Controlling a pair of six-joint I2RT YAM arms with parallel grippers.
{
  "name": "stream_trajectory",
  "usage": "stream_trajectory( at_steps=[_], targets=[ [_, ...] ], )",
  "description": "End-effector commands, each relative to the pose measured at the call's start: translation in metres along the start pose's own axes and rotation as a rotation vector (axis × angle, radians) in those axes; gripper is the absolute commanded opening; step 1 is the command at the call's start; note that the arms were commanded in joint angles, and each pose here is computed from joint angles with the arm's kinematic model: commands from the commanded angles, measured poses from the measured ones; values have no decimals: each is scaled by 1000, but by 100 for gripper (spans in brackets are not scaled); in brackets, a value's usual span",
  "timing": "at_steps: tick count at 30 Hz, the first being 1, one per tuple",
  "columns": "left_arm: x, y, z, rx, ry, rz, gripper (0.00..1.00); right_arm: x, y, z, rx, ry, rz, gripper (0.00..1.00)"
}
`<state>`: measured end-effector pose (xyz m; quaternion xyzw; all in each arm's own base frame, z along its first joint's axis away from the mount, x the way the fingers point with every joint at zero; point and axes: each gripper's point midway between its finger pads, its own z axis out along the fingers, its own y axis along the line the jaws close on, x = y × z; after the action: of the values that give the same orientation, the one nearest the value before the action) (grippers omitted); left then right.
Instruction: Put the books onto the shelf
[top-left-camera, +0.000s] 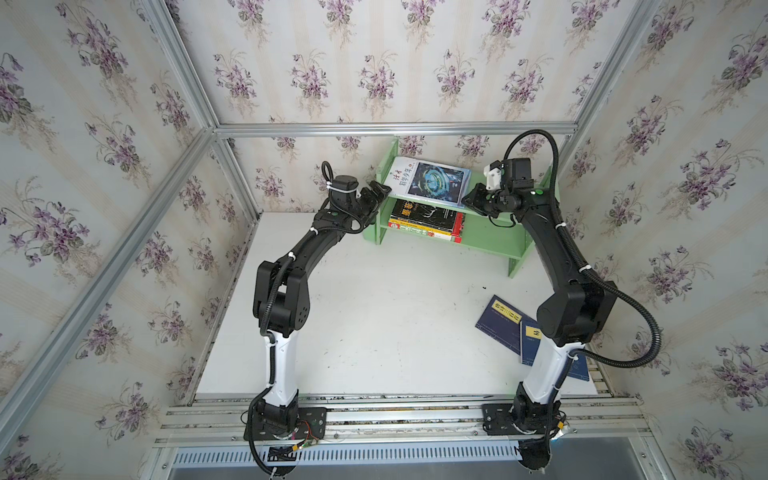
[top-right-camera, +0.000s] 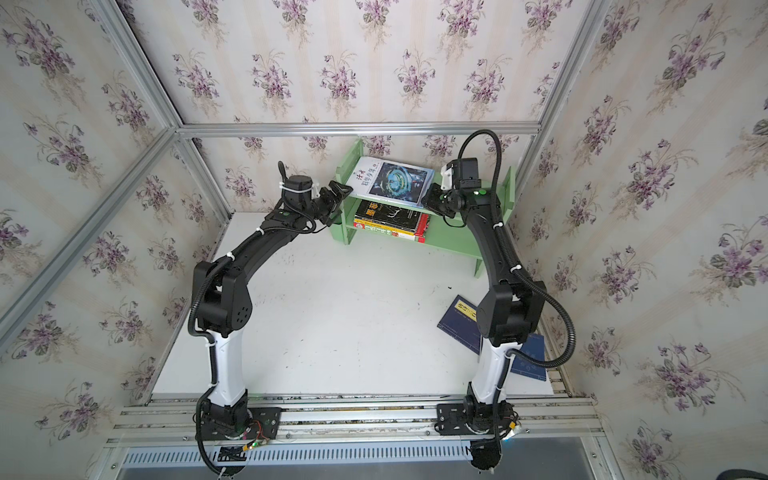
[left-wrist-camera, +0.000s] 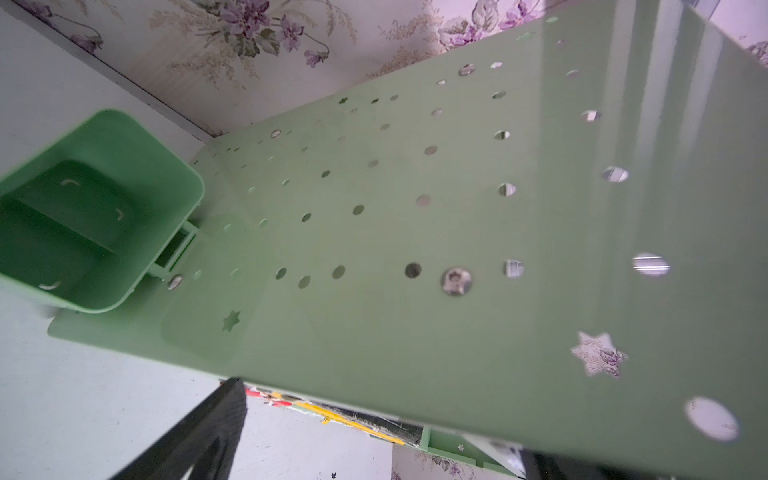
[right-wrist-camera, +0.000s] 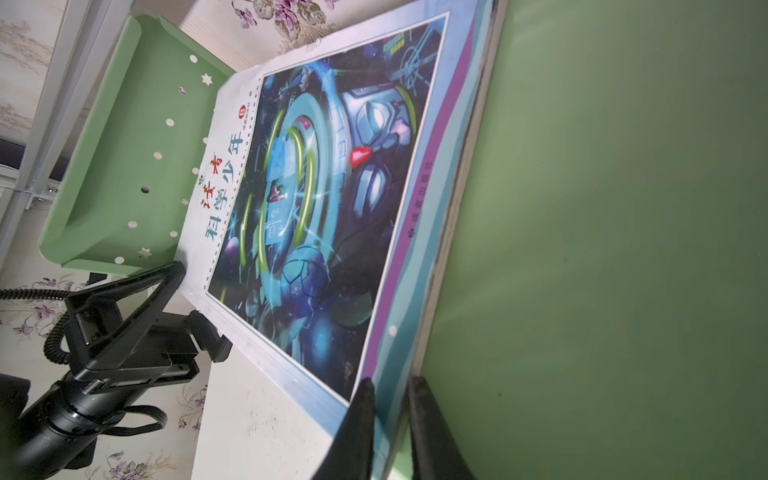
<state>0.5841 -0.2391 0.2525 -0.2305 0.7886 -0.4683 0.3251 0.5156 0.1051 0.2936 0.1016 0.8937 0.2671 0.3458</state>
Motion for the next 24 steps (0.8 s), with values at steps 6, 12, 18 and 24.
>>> stream_trajectory(
  at_steps=[6, 12, 18, 24],
  targets=[
    [12, 22, 5, -69, 45, -13, 99, 34, -21, 0, 93, 129, 34, 21],
    [6, 2, -3, -17, 23, 37, 99, 26, -16, -8, 88, 93, 7, 31],
    [-4, -57, -34, 172, -46, 181, 99, 1, 6, -40, 42, -31, -85, 45],
    [3, -88, -75, 305, -93, 281, 99, -6, 30, -80, -24, -141, -195, 59]
  ],
)
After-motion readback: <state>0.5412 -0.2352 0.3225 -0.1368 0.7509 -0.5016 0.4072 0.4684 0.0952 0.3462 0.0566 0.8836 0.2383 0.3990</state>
